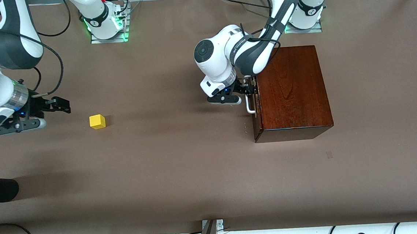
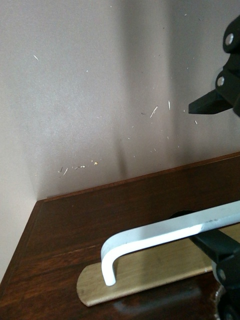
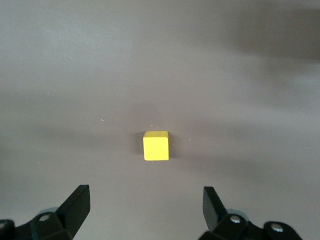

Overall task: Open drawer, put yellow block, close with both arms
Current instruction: 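Pull the drawer open with the left gripper while the right gripper reaches the cube, then grasp the yellow cube with the right gripper while the left gripper releases the handle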

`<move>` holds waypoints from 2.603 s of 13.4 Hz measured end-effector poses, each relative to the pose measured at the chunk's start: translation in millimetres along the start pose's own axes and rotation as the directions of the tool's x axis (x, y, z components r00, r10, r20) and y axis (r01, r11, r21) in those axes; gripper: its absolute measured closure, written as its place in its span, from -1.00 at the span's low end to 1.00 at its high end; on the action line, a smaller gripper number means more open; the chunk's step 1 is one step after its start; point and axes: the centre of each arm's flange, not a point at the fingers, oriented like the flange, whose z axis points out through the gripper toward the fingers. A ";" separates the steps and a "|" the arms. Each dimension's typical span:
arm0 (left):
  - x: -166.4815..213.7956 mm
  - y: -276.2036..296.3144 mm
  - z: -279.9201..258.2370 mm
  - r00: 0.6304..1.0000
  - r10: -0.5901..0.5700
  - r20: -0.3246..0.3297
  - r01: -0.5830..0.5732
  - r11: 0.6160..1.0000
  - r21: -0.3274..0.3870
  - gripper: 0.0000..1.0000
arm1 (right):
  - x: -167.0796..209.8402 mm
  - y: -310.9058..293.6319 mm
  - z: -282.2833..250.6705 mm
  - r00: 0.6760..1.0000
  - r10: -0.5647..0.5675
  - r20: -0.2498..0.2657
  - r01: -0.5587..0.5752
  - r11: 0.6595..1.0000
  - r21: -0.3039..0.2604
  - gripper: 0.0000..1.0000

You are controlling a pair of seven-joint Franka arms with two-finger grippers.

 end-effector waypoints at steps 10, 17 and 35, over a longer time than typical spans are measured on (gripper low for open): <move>-7.8 15.7 -7.9 0.996 -0.089 -0.016 0.089 0.996 -0.013 -1.00 | 9.0 3.1 79.1 0.993 -0.116 0.005 0.116 0.993 -0.006 -1.00; -12.1 48.6 -17.7 0.992 -0.121 -0.040 0.120 0.992 -0.022 -1.00 | 3.3 -4.4 161.4 0.991 -0.133 -0.016 0.132 0.991 -0.033 -1.00; -11.8 101.1 -39.8 0.975 -0.190 -0.118 0.168 0.970 -0.174 -1.00 | -12.4 -5.1 255.9 0.994 -0.105 0.025 0.105 0.994 -0.024 -1.00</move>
